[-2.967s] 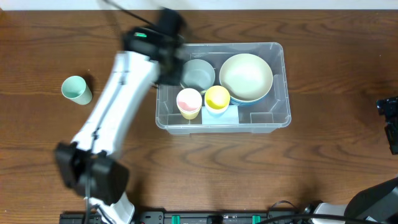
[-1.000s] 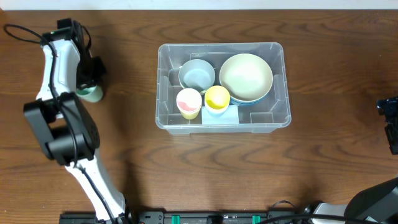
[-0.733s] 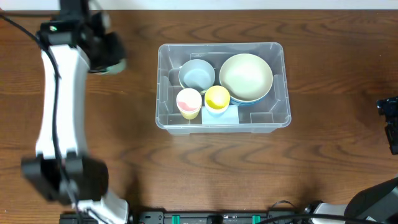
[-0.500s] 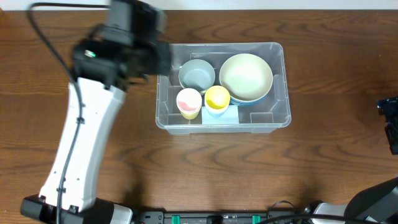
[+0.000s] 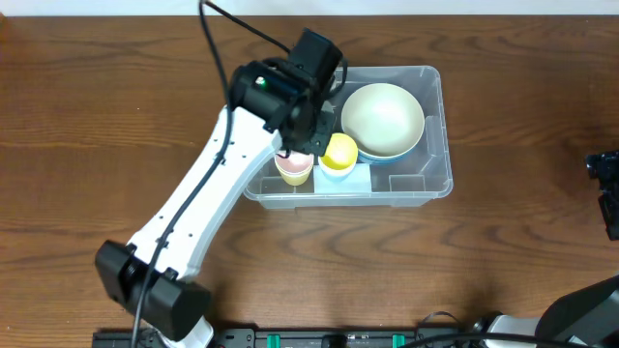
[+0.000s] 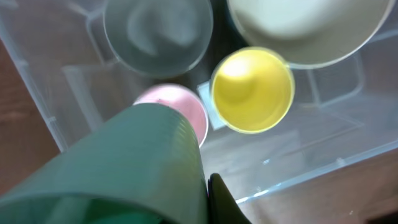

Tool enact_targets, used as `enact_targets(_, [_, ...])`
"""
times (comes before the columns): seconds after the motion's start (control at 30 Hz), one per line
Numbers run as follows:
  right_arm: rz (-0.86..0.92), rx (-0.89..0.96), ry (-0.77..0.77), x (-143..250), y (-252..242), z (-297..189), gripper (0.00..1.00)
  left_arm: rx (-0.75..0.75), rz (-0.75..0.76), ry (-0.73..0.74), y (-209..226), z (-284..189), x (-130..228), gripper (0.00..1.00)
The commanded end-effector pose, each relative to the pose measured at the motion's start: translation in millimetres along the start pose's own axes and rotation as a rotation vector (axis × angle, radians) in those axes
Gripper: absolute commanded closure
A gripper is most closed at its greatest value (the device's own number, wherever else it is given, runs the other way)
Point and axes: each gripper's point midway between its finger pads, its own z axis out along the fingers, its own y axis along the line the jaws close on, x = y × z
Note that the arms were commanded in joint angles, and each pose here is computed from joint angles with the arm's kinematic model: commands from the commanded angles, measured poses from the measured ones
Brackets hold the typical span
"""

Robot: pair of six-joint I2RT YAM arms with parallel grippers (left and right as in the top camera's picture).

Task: Pack container
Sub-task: 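Lift the mint cup and carry it right over the bin, then lower the mint cup onto the pink cup and release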

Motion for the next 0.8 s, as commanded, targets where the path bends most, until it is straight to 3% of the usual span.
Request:
enact_targets(0.0, [0.024, 0.004, -0.004, -1.7, -2.3, -0.4, 0.01, -0.034, 0.01, 0.038, 4.2, 11.7, 4.6, 0.94])
enact_targets(0.77, [0.025, 0.004, -0.004, -1.7, -2.3, -0.4, 0.01, -0.043, 0.003, 0.112, 2.2, 40.7, 11.0, 0.94])
